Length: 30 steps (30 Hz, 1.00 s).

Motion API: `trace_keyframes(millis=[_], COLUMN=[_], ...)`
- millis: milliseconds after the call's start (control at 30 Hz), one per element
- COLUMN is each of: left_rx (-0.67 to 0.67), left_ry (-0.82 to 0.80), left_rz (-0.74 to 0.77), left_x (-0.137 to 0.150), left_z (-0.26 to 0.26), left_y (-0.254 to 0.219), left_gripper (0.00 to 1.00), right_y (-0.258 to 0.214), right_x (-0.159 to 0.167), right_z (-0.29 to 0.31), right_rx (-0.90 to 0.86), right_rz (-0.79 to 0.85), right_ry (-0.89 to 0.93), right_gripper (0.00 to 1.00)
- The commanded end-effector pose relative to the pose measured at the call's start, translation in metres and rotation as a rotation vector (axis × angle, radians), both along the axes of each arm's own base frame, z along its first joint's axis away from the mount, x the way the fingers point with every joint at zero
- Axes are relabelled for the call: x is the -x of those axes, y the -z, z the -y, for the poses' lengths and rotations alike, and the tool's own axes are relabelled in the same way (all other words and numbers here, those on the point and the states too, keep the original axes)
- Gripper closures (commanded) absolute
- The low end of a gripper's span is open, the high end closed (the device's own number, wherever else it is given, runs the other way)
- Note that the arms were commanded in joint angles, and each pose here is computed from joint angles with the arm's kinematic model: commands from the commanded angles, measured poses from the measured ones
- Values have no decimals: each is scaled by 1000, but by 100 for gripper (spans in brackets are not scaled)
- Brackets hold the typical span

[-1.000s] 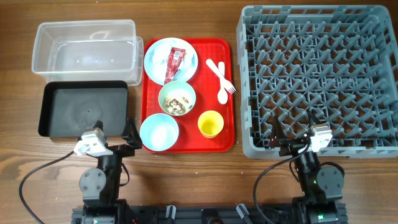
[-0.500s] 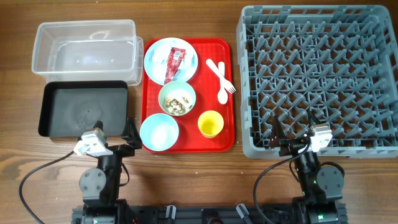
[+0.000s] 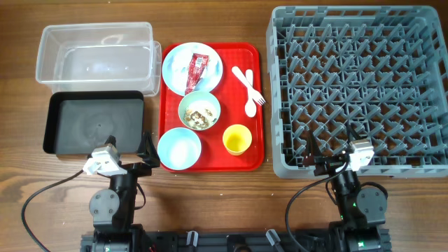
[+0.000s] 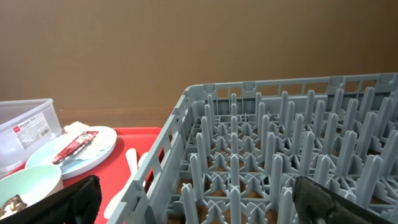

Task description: Sort waste into correct bins and load items into the dishwasher rack

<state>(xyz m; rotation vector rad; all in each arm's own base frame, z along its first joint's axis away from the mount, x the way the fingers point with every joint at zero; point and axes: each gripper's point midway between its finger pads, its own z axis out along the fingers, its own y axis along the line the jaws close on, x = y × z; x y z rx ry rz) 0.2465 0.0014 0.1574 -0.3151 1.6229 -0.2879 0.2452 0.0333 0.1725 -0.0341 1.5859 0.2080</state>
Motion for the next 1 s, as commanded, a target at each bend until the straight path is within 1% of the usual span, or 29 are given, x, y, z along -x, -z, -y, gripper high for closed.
trace_keyframes(millis=[0, 767, 967], left_rx=[-15, -15, -15], left_ry=[23, 24, 30], left_rz=[2, 2, -1], left_x=[1, 1, 0], left_z=[4, 4, 5], left_y=[0, 0, 1], left_gripper=[0, 0, 0], right_y=[0, -1, -12], right_x=[0, 0, 1], right_z=[-2, -2, -6], right_rx=[5, 3, -2], right_rz=[3, 4, 49], right_ry=[-12, -12, -31], right_gripper=[0, 0, 0])
